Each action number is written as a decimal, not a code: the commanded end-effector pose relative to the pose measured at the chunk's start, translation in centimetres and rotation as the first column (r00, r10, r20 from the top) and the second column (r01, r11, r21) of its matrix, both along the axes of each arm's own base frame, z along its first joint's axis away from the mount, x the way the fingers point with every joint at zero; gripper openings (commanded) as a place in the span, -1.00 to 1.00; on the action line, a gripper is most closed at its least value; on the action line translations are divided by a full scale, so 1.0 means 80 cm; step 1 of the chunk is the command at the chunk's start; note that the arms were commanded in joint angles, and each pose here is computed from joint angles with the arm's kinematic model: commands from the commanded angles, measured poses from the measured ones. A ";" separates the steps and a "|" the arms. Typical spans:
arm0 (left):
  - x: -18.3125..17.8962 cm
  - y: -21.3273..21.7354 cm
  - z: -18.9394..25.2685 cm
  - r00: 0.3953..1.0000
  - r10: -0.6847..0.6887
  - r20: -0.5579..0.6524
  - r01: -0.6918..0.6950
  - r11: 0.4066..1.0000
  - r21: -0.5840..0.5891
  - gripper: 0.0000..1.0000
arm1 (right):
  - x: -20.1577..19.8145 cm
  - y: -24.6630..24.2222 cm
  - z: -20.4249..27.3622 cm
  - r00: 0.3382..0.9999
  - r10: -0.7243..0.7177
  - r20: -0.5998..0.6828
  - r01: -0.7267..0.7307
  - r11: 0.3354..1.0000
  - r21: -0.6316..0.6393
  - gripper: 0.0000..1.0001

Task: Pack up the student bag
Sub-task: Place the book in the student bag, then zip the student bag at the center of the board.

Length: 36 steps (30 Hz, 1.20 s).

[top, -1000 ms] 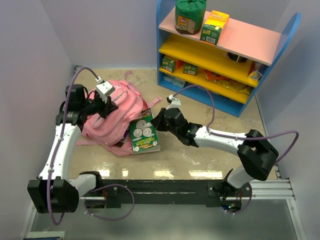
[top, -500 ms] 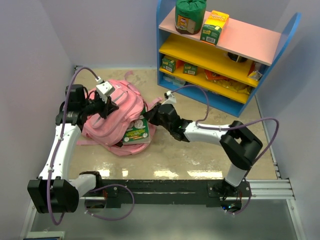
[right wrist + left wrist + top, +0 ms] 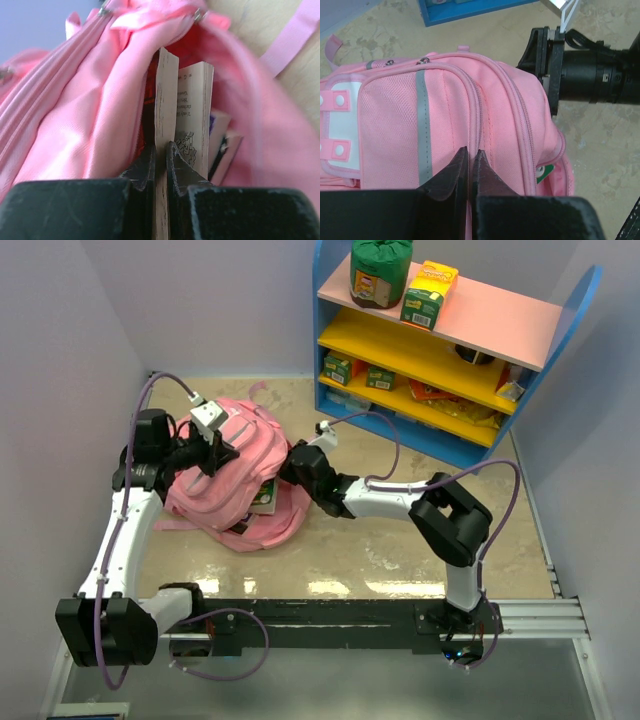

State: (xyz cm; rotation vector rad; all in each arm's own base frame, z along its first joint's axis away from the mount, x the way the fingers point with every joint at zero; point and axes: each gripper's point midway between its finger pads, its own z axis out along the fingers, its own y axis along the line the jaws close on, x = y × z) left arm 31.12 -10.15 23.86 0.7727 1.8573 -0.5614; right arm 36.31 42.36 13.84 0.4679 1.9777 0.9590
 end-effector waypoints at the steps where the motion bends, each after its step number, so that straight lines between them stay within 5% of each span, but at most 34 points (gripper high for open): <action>1: 0.000 -0.032 0.053 0.988 -0.099 0.122 0.117 0.982 -0.147 -1.00 | -0.036 0.066 0.042 0.996 0.089 0.006 -0.089 0.977 0.191 -1.00; 3: 0.004 -0.034 0.055 0.990 -0.080 0.112 0.101 0.977 -0.189 -1.00 | -0.049 0.073 0.039 0.991 0.134 0.000 -0.130 0.962 0.240 -1.00; 5: 0.009 -0.036 0.063 0.993 -0.042 0.109 0.067 0.970 -0.233 -1.00 | -0.059 0.059 0.049 0.989 0.146 0.007 -0.144 0.967 0.212 -0.63; 6: 0.012 -0.035 0.071 0.990 -0.030 0.140 0.063 0.969 -0.238 -1.00 | -0.058 0.053 0.055 0.990 0.138 0.014 -0.138 0.969 0.204 -0.23; 10: 0.016 -0.044 0.073 0.991 -0.008 0.133 0.043 0.964 -0.262 -1.00 | -0.068 0.030 0.078 0.985 0.169 0.047 -0.173 0.979 0.109 0.51; 13: 0.025 -0.047 0.078 0.989 0.033 0.144 0.010 0.958 -0.285 -1.00 | -0.084 -0.008 0.081 0.981 0.182 0.071 -0.182 0.983 -0.016 0.59; 17: 0.039 -0.054 0.083 0.989 0.099 0.110 -0.058 0.943 -0.328 -1.00 | -0.127 -0.063 0.075 0.966 0.228 0.122 -0.205 0.962 -0.179 0.27; 23: 0.056 -0.087 0.096 0.992 0.070 0.102 -0.032 0.942 -0.334 -1.00 | -0.202 -0.090 0.080 0.952 0.279 0.126 -0.237 0.933 -0.270 0.29; 30: 0.028 -0.125 0.019 0.993 -0.105 -0.048 0.093 0.975 -0.199 0.15 | -0.273 -0.020 0.043 0.905 0.423 0.045 -0.389 0.865 -0.318 0.32; 36: 0.014 -0.075 0.012 0.983 -0.180 0.014 0.180 0.982 0.050 0.34 | -0.274 0.034 0.004 0.878 0.479 0.001 -0.449 0.824 -0.345 0.35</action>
